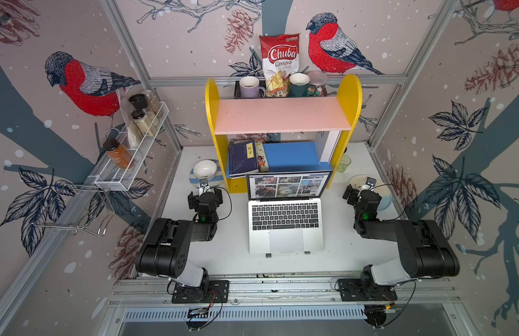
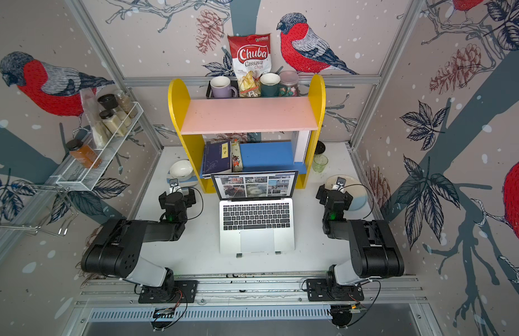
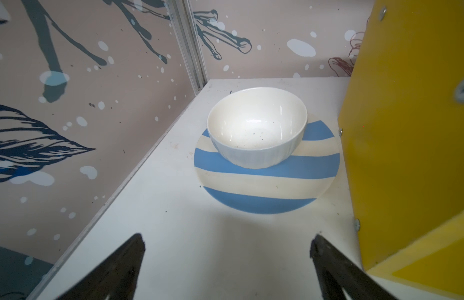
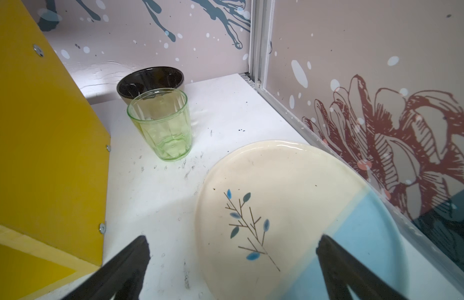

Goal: Close the laptop lid and set it aside
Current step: Close the lid of the laptop.

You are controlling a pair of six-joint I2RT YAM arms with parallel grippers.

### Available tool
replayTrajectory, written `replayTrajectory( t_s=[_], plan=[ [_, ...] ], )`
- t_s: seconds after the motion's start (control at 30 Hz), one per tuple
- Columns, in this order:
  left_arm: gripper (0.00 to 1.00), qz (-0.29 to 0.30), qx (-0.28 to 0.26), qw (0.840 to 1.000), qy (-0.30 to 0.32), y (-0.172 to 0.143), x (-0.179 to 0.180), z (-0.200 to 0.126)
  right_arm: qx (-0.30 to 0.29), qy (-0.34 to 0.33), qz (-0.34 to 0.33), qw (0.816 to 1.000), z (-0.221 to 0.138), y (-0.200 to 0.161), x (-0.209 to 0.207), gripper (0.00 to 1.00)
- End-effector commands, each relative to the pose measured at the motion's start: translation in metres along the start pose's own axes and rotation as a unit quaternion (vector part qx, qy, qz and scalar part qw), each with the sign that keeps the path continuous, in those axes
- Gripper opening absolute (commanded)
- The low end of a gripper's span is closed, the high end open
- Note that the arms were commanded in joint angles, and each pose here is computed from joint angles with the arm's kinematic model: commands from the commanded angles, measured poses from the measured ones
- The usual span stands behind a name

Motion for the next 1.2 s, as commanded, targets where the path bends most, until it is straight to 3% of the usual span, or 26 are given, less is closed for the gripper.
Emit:
replayTrajectory(
  t_s=[0.0, 0.1, 0.2, 0.3, 0.4, 0.57, 0.67, 0.73, 0.9, 1.17],
  plan=[
    [0.98, 0.023, -0.038, 0.999, 0.027, 0.022, -0.004, -0.017, 0.019, -0.073, 0.025, 0.997, -0.009, 0.035, -0.016, 1.0],
    [0.98, -0.005, -0.054, 0.998, 0.008, 0.053, -0.012, -0.043, 0.015, -0.093, 0.09, 0.991, -0.03, 0.073, -0.034, 1.0],
    [0.97, -0.109, -0.021, 0.994, -0.007, 0.1, -0.003, -0.077, 0.039, -0.085, 0.138, 0.986, -0.053, 0.106, -0.045, 0.97],
    [0.95, -0.17, 0.031, 0.983, -0.067, 0.143, -0.001, -0.109, 0.063, -0.047, 0.159, 0.984, -0.075, 0.136, -0.049, 0.9],
    [0.92, -0.208, 0.123, 0.962, -0.131, 0.175, -0.006, -0.14, 0.074, 0.029, 0.174, 0.982, -0.099, 0.17, -0.048, 0.82],
    [0.93, -0.25, 0.232, 0.908, -0.243, 0.23, -0.021, -0.181, 0.076, 0.145, 0.159, 0.974, -0.143, 0.224, -0.036, 0.81],
    [0.91, -0.264, 0.285, 0.871, -0.3, 0.248, -0.035, -0.193, 0.081, 0.214, 0.131, 0.965, -0.17, 0.251, -0.019, 0.83],
    [0.88, -0.271, 0.296, 0.861, -0.313, 0.255, -0.039, -0.197, 0.086, 0.247, 0.104, 0.96, -0.185, 0.262, -0.005, 0.8],
    [0.85, -0.286, 0.294, 0.85, -0.331, 0.262, -0.047, -0.201, 0.081, 0.307, 0.042, 0.947, -0.213, 0.285, 0.037, 0.61],
    [0.79, -0.283, 0.297, 0.844, -0.346, 0.262, -0.07, -0.193, 0.08, 0.325, -0.034, 0.942, -0.219, 0.298, 0.096, 0.31]
  ],
)
Point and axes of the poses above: each gripper's point midway between its finger pads, its own z axis out along the fingers, its own x axis along the line the jaws close on, y = z × x, the point moved 9 cm from there along -z, back along the fingers, and after that the axes turned 11 degrees about -z, right-handed, at the moved point
